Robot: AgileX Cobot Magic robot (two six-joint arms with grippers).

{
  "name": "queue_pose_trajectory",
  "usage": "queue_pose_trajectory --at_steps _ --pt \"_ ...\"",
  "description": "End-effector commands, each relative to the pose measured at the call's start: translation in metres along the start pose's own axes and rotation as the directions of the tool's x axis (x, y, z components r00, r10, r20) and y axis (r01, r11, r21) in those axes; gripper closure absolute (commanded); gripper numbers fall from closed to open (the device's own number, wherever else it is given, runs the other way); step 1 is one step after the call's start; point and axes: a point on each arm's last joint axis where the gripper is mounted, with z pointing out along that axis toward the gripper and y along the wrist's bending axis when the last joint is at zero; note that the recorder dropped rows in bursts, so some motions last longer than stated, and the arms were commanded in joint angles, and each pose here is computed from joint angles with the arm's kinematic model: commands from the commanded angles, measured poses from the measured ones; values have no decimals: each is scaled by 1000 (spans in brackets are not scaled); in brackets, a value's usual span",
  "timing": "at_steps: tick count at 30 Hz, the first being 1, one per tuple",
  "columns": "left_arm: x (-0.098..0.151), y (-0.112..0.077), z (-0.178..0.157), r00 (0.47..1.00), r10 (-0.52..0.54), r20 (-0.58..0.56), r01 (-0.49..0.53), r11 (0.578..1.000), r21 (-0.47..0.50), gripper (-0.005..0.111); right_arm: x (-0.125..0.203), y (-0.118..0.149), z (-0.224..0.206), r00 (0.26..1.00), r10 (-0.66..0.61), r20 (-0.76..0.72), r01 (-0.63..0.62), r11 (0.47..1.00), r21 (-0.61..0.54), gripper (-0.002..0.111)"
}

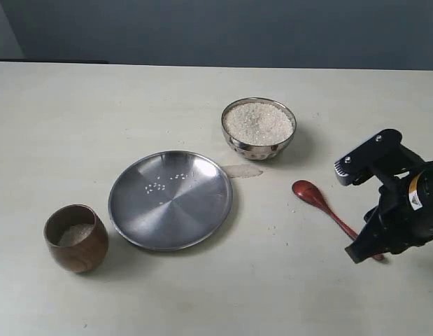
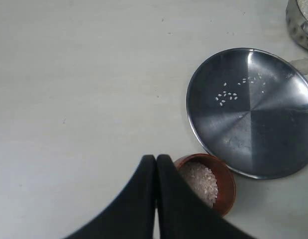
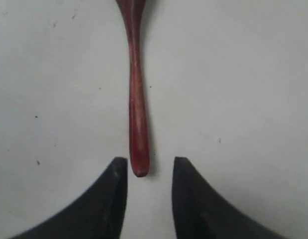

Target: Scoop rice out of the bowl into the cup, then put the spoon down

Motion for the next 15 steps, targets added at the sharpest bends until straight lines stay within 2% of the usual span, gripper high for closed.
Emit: queue_pose_trajectory --at_steps 1,7,15 --pt "-2 0 -1 1000 0 12 0 1000 -1 106 -2 1 15 999 -45 -23 45 999 6 88" --pt "-2 0 -1 1000 0 12 0 1000 -1 106 -3 4 28 997 -50 -51 50 999 -11 73" --pt "-2 0 -1 1000 0 12 0 1000 -1 106 -1 7 43 990 -85 -116 83 996 -17 74"
